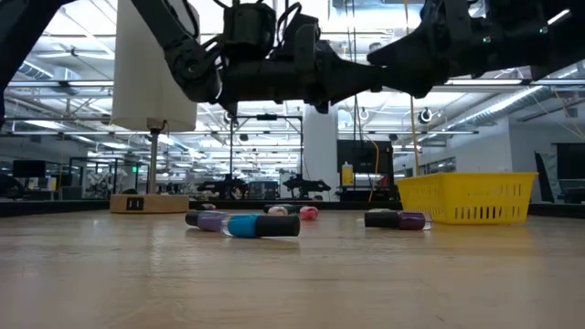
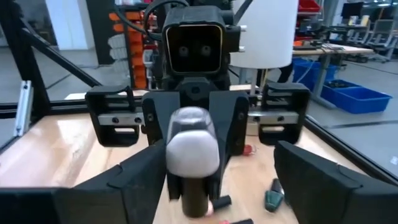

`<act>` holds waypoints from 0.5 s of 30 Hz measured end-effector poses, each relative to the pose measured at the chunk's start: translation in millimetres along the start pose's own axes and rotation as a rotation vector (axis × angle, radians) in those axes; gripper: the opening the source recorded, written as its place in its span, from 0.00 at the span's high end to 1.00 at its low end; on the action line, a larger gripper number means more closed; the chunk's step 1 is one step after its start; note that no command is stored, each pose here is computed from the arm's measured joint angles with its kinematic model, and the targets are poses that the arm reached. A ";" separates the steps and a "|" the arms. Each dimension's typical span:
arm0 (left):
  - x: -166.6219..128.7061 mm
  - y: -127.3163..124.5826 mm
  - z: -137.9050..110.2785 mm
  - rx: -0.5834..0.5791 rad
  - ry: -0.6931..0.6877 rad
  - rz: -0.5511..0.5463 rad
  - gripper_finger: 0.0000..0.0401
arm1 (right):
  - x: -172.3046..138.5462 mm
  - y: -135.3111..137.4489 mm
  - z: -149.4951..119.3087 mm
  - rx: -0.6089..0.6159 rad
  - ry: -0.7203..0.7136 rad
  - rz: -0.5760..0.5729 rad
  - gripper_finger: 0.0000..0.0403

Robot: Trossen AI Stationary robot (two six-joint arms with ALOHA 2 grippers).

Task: Pick & Place Nail Polish
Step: Put the white nail polish into the yellow bin

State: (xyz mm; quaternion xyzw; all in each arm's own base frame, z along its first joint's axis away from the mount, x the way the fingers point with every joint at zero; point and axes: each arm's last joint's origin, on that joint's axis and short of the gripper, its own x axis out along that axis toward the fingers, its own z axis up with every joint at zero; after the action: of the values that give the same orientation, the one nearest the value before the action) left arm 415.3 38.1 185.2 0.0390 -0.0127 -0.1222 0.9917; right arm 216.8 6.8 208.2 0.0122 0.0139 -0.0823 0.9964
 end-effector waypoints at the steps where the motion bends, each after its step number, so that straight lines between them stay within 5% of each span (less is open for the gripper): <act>1: 1.5 -0.2 1.0 0.007 0.008 -0.003 0.90 | 0.9 0.4 -0.1 0.001 -0.006 0.007 0.29; 15: 3.9 -1.2 1.2 0.009 0.032 -0.010 0.90 | 1.7 3.3 0.1 0.003 -0.015 0.100 0.47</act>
State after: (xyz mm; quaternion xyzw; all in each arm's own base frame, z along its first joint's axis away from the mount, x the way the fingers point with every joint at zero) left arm 418.8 35.9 186.4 0.0453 0.0030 -0.1262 0.9910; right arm 219.0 9.7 208.3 0.0136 0.0058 -0.0325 0.9994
